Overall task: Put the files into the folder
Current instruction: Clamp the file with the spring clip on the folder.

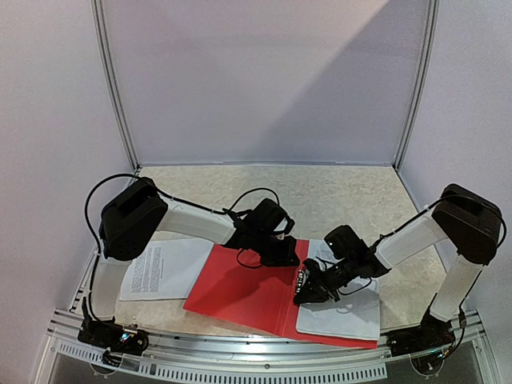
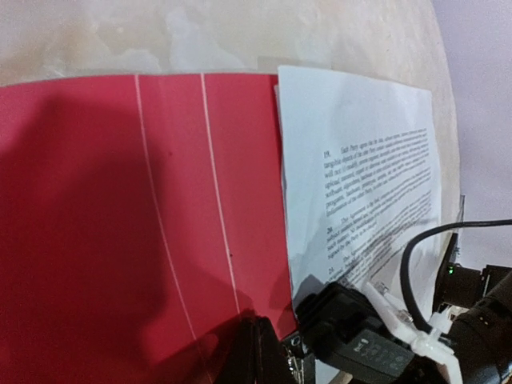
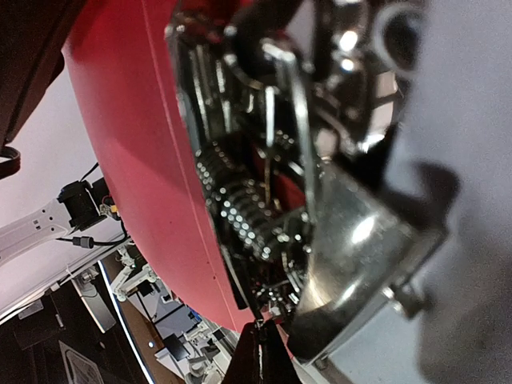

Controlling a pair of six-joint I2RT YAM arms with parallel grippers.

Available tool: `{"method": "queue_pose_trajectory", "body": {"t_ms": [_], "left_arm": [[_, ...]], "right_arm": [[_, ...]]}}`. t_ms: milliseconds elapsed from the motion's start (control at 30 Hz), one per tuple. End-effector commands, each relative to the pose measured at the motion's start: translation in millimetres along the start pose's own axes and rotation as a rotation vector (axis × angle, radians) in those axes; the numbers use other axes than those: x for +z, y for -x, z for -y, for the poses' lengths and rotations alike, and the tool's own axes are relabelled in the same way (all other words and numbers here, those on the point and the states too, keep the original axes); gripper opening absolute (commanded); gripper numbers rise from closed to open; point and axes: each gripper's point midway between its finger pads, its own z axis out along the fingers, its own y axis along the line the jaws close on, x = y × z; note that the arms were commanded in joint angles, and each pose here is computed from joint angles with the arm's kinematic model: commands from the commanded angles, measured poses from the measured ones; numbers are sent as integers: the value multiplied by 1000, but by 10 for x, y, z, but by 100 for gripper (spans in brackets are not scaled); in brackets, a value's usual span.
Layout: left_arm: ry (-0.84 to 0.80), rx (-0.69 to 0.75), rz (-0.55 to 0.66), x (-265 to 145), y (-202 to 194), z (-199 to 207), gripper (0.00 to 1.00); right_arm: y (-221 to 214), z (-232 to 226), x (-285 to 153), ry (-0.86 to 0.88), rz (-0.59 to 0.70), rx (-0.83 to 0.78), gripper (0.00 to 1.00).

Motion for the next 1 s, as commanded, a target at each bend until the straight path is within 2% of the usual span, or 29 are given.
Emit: {"method": "queue_pose_trajectory", "body": {"t_ms": [0, 67, 233, 400, 500, 700, 967], "left_arm": [[207, -81, -128, 178, -466, -789, 0], [206, -82, -131, 185, -477, -797, 0], [205, -85, -129, 184, -482, -803, 0], [206, -85, -122, 176, -465, -793, 0], [204, -82, -118, 157, -462, -776, 0], [209, -79, -118, 128, -472, -789, 0], [205, -77, -117, 129, -458, -775, 0]], "right_arm": [[-150, 961, 33, -339, 2, 206, 0], [-62, 733, 81, -249, 22, 168, 0], [52, 367, 29, -159, 68, 91, 1], [27, 188, 28, -54, 58, 61, 2], [-12, 209, 45, -12, 52, 113, 5], [-18, 248, 48, -32, 48, 135, 6], [-31, 209, -7, -65, 51, 97, 14]]}}
